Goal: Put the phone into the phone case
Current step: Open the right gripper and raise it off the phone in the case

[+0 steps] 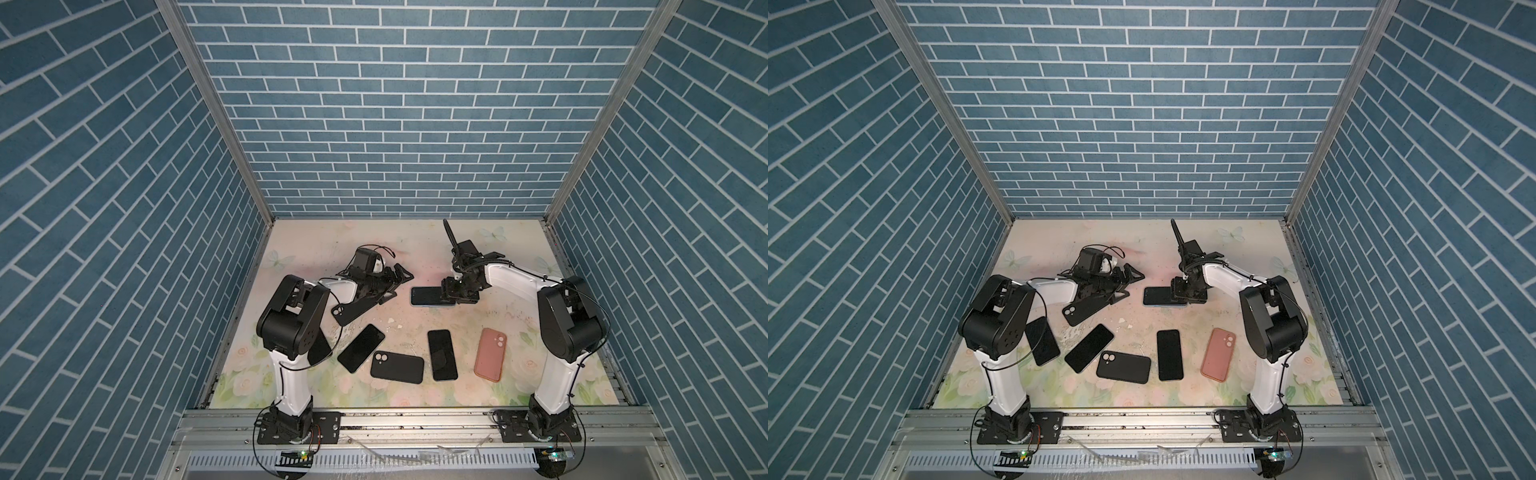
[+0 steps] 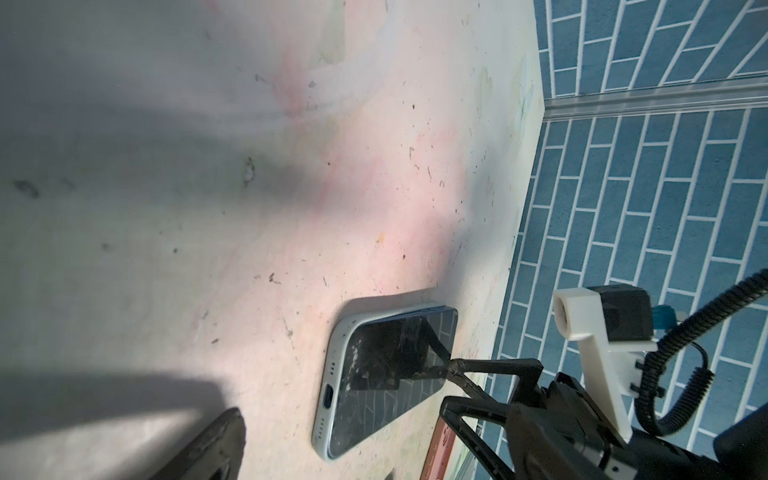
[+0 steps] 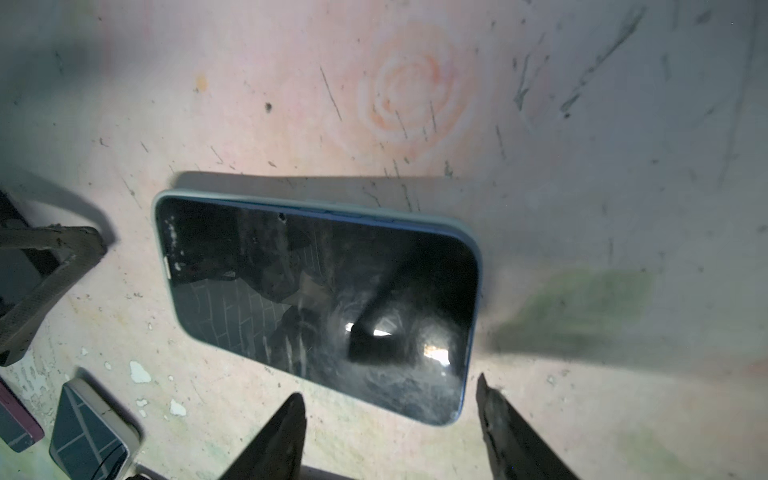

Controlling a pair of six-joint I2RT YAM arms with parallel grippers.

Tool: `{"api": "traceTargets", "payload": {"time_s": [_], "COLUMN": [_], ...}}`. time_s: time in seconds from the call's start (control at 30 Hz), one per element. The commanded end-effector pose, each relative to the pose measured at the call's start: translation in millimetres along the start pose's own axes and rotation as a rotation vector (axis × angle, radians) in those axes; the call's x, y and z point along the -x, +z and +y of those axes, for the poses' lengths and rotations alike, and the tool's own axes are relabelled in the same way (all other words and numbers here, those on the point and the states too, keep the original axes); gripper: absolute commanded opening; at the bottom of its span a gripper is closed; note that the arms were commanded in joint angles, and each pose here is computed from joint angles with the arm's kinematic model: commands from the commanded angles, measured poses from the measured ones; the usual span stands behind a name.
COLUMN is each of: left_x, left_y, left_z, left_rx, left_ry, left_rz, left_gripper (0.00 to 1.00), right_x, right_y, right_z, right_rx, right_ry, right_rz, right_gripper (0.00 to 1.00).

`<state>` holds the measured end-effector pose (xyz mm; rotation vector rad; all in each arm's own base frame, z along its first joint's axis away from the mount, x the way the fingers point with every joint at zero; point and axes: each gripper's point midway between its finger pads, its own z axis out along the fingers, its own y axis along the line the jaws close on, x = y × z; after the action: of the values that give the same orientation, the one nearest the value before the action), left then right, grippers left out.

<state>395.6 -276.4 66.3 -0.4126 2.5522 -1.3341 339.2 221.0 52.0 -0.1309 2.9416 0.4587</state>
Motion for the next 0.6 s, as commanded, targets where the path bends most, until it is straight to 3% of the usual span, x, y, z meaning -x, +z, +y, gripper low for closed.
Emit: {"api": "traceTargets", "payload": {"time_s": [0.0, 0.37, 0.57], "left_x": [1, 3, 1], "left_y": [-7, -3, 0], "left_z": [-8, -8, -6], "left_rx": [-0.003, 0.013, 0.020], "left_ry": [0.030, 0.046, 0.039], "left_rz": [-0.013, 0.008, 0.029], "left_gripper": [1.00, 1.00, 1.00], "right_x": [11, 25, 25], "right_y": [-27, -53, -45], "right_z": [7, 16, 5], "right_rx": [0.008, 0.060, 0.124], "right_ry": [-0.032, -0.024, 0.049], "right_rz": [-0.062, -0.137, -0.130], "right_gripper": [0.79, 0.81, 0.80]}}
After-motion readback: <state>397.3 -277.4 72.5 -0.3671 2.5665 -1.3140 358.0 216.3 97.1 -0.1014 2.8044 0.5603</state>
